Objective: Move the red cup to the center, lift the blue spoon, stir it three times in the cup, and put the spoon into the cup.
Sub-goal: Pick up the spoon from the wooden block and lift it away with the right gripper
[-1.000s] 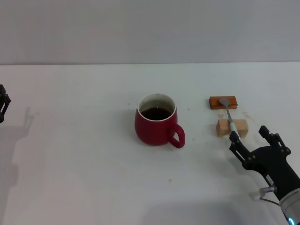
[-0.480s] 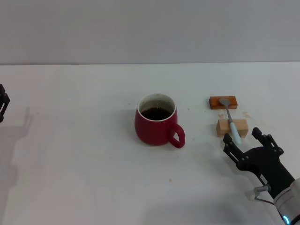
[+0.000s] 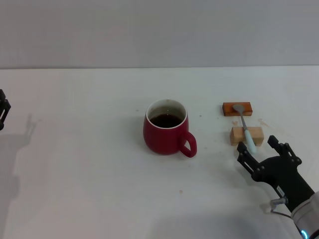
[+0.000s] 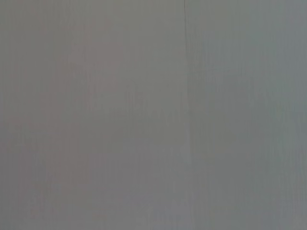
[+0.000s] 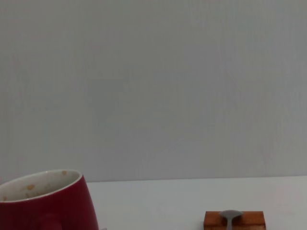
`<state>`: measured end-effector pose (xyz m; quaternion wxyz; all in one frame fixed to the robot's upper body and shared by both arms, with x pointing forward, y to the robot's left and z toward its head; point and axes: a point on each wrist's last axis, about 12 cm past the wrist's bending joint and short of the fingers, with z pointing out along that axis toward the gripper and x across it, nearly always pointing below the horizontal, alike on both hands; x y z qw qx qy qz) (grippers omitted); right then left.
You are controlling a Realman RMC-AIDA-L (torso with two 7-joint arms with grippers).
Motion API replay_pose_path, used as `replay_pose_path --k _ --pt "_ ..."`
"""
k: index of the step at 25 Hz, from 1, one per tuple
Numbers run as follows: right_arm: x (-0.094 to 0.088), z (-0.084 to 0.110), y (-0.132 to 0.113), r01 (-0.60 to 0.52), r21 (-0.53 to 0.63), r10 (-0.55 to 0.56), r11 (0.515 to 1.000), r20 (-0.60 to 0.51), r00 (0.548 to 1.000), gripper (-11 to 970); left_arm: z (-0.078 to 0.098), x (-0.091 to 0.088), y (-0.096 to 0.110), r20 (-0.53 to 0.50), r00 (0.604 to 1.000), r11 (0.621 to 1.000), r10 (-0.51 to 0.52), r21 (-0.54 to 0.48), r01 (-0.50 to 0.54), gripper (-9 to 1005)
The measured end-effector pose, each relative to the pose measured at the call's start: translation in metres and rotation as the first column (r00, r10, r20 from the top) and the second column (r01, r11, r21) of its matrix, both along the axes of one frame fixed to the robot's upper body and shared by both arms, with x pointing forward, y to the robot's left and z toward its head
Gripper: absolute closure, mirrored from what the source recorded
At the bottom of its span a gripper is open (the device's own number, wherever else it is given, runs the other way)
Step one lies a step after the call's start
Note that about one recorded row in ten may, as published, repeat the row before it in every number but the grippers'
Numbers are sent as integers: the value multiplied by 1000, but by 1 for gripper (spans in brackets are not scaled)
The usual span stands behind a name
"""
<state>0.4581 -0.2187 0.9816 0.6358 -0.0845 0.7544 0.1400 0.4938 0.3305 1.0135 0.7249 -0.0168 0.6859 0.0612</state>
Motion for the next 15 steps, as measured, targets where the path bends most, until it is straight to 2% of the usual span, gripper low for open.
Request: replay_pose_path --k 15 --pt "3 1 0 -4 -8 4 1000 7 1000 137 1 1 1 5 1000 1000 6 -1 -6 141"
